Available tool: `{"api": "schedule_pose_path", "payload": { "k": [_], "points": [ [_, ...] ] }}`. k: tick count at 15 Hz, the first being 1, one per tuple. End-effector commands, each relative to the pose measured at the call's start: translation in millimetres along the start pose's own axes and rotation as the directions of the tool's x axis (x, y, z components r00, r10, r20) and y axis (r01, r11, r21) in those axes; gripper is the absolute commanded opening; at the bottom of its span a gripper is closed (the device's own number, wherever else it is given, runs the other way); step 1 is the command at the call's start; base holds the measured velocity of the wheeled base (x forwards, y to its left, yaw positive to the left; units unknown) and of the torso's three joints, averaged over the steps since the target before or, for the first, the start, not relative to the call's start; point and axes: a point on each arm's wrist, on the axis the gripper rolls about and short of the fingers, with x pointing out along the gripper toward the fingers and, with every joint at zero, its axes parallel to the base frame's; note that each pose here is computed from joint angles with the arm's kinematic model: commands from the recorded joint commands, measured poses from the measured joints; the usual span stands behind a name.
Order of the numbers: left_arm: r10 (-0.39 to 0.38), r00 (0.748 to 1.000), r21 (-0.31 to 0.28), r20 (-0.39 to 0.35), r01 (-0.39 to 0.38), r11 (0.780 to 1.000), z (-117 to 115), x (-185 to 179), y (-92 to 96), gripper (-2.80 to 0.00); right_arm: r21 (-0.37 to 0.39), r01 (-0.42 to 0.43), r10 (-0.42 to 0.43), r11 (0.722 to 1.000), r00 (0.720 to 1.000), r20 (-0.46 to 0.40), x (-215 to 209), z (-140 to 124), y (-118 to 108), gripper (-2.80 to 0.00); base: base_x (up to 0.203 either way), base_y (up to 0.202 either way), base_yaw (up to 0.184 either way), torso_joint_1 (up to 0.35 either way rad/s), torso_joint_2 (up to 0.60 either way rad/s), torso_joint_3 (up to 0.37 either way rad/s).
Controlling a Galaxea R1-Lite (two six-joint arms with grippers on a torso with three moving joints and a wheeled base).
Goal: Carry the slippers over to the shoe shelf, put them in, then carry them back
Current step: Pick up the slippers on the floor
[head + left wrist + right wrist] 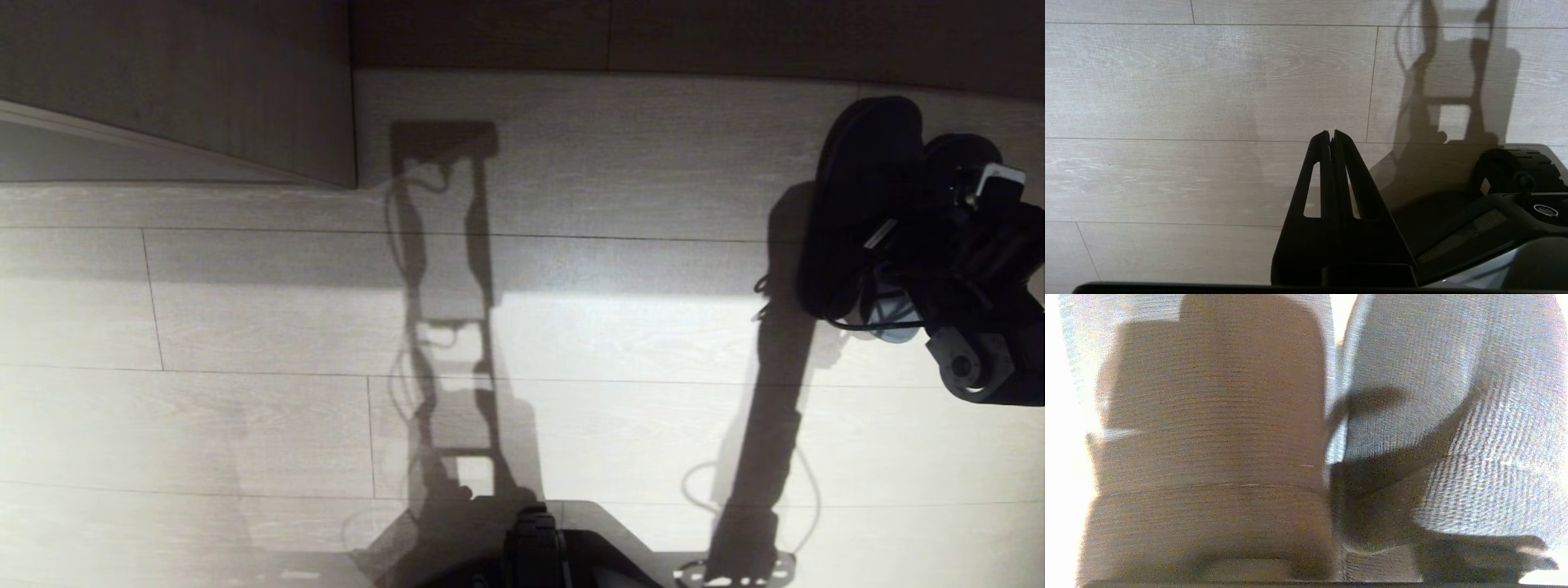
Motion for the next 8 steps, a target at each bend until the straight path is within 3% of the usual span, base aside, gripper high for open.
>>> {"api": "schedule_pose_path", "payload": {
  "k": [1,8],
  "points": [
    [0.001,1.0,0.0,0.0,-0.001,1.0,0.1,0.0,0.0,-2.8,0.004,-0.004,0.004,1.0,1.0,0.012,-0.8,2.7,0.8,-2.8,0.0,0.0,0.0,0.0,0.0,0.0],
    [0.001,1.0,0.0,0.0,-0.001,1.0,0.1,0.0,0.0,-2.8,0.007,-0.021,0.02,1.0,1.0,0.016,-8.1,11.5,0.5,-2.8,0.0,0.0,0.0,0.0,0.0,0.0]
  ]
}}
